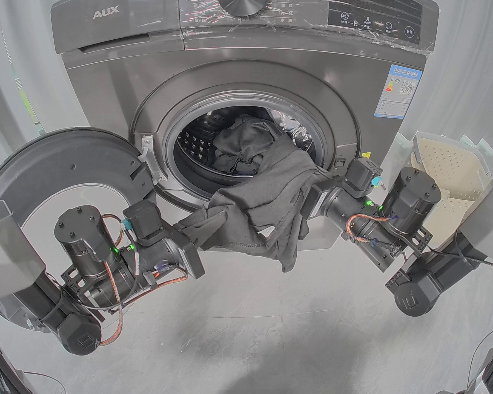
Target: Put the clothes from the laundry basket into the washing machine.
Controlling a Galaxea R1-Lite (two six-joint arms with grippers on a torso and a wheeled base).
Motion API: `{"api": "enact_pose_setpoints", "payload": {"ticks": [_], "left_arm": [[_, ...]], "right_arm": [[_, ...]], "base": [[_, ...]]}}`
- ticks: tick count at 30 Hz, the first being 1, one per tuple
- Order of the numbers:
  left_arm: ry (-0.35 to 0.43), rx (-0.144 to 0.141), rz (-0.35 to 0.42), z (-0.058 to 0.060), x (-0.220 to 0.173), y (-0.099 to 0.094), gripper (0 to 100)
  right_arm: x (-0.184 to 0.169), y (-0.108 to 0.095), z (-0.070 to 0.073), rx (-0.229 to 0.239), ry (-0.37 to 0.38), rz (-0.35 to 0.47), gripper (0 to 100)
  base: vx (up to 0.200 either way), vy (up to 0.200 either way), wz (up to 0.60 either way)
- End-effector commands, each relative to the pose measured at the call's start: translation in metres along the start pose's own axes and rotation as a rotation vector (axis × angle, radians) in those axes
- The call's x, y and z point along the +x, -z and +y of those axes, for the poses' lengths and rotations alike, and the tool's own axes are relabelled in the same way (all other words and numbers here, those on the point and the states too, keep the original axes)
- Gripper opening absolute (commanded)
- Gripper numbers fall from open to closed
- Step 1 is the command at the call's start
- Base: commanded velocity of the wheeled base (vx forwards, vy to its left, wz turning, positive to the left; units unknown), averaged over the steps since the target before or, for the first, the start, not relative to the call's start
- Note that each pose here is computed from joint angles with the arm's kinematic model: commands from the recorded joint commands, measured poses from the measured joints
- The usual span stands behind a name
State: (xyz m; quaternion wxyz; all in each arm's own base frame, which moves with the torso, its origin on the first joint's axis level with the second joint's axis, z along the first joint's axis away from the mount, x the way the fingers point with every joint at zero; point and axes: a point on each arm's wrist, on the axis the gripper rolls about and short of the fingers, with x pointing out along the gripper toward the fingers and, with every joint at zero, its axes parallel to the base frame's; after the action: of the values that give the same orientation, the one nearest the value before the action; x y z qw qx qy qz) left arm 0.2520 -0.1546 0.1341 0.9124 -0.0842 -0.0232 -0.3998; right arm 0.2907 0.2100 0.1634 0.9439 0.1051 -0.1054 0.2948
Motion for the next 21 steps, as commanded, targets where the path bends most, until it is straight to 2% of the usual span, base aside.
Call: {"api": "enact_pose_setpoints", "payload": {"ticks": [1,3,5,7,9,12,16,21], "left_arm": [[-0.009,0.016,0.056,0.003,-0.003,0.014,100],[-0.013,0.024,0.096,0.003,-0.007,0.023,100],[-0.016,0.015,0.165,0.004,-0.013,0.039,100],[0.004,0.021,0.212,0.005,-0.015,0.050,100],[0.029,0.042,0.252,0.006,-0.015,0.060,100],[0.049,0.068,0.303,0.005,-0.021,0.071,100],[0.090,0.085,0.385,0.003,-0.033,0.086,100],[0.110,0.113,0.420,0.002,-0.040,0.092,100]], "right_arm": [[-0.002,-0.006,0.001,0.003,-0.003,-0.015,0],[-0.002,-0.007,-0.001,0.001,0.002,-0.015,0],[-0.001,-0.008,-0.004,-0.002,0.010,-0.021,0],[0.000,-0.010,-0.007,-0.006,0.017,-0.025,0],[0.001,-0.013,-0.013,-0.010,0.029,-0.039,0],[0.002,-0.021,-0.013,-0.013,0.026,-0.061,0],[0.003,-0.023,-0.016,-0.017,0.033,-0.068,0],[0.001,-0.021,-0.012,-0.012,0.021,-0.063,0]], "base": [[0.000,0.000,0.00],[0.000,0.000,0.00],[0.000,0.000,0.00],[0.000,0.000,0.00],[0.000,0.000,0.00],[0.000,0.000,0.00],[0.000,0.000,0.00],[0.000,0.000,0.00]]}}
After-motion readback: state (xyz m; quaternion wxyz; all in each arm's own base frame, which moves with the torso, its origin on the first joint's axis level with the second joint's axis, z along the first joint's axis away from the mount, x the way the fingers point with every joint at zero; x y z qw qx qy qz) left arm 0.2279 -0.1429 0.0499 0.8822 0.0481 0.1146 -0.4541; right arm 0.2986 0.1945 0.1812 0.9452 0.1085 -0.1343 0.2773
